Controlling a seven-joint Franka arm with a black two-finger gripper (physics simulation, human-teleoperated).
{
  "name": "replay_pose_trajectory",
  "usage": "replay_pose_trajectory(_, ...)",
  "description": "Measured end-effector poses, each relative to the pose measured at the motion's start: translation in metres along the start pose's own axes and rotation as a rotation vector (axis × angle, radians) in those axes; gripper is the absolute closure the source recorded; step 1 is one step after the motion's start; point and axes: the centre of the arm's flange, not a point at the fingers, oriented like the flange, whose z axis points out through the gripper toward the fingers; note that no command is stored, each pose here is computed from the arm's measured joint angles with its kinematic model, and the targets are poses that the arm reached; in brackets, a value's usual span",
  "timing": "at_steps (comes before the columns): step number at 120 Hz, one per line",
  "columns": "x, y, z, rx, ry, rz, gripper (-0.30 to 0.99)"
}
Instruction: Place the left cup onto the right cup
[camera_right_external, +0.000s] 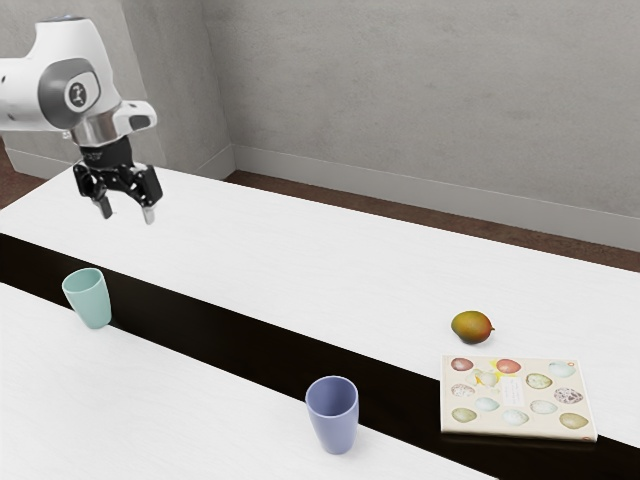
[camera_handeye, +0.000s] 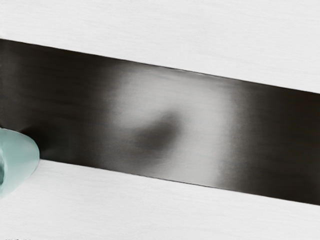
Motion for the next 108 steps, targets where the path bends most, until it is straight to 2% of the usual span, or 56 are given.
replay_pose_trajectory(31, -0.013, -0.077, 0.009, -0.002, 0.001, -0.114, 0.04)
replay_pose_trajectory(42, -0.014, -0.093, 0.024, -0.002, -0.019, -0.133, 0.04)
replay_pose_trajectory(71, 0.006, -0.068, 0.054, 0.013, -0.036, -0.014, 0.04)
replay_pose_trajectory(108, 0.004, -0.097, 0.079, 0.018, -0.029, 0.060, 0.04)
